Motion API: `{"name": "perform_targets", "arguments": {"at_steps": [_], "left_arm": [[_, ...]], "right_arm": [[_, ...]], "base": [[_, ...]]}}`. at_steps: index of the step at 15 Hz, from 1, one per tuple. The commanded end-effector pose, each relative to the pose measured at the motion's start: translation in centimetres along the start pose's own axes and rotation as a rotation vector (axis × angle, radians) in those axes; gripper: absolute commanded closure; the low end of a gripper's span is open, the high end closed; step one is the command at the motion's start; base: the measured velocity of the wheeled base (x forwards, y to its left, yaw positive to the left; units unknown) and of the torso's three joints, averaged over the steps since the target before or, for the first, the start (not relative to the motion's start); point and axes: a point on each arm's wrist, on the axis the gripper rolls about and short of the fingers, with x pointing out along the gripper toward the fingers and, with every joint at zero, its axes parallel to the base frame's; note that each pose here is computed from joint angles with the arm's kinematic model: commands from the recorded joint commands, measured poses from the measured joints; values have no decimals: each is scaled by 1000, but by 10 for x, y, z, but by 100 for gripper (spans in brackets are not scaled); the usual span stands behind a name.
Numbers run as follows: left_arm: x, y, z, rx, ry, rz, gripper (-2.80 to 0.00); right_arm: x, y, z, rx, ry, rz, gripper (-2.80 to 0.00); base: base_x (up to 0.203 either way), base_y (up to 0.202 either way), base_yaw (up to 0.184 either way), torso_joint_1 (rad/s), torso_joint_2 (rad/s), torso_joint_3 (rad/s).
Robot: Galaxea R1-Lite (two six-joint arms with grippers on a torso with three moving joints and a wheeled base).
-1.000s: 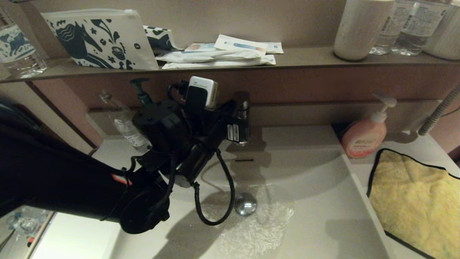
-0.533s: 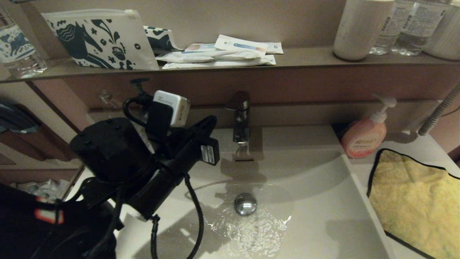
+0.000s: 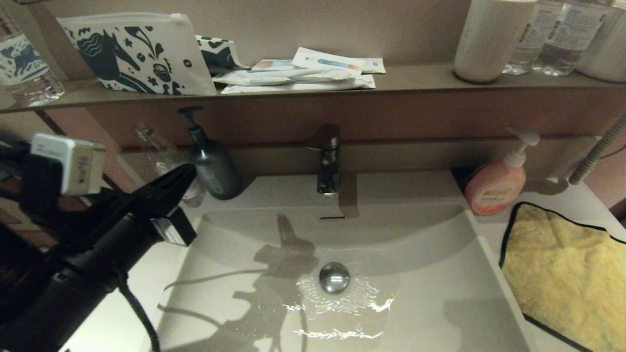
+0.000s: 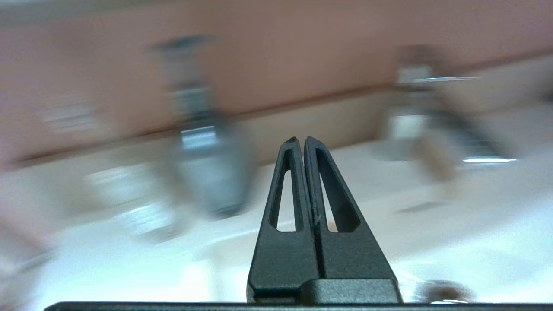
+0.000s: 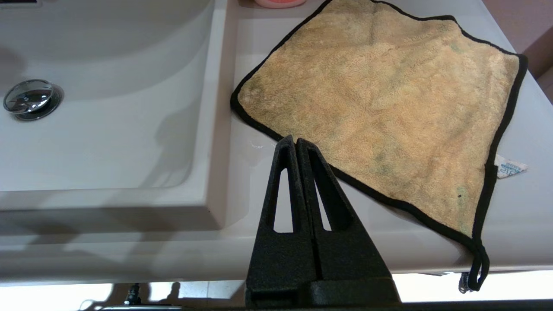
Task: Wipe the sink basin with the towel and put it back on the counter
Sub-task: Pick up the cloth
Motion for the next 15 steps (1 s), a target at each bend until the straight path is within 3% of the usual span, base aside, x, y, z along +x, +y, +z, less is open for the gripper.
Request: {"name": "perform_targets", "arguments": {"at_steps": [1, 4, 5, 6, 11, 15], "left_arm": [[-20, 27, 10, 4, -56, 125, 0], [-46, 60, 8, 54, -63, 345, 0], [-62, 64, -2, 74, -37, 396, 0], [-76, 66, -10, 85, -24, 426, 0], [-136, 65, -1, 124, -156, 562, 0], [-181, 56, -6, 132, -190, 571, 0]], "right_arm": [[0, 0, 0, -1, 0, 0, 0], [0, 0, 0, -1, 0, 0, 0], [0, 0, 0, -1, 0, 0, 0], [0, 0, 0, -1, 0, 0, 0], [0, 0, 0, -1, 0, 0, 0], [0, 0, 0, -1, 0, 0, 0]], "base": [[0, 0, 0, 0, 0, 0], [0, 0, 0, 0, 0, 0], [0, 0, 0, 0, 0, 0], [0, 0, 0, 0, 0, 0], [0, 0, 0, 0, 0, 0], [0, 0, 0, 0, 0, 0]]}}
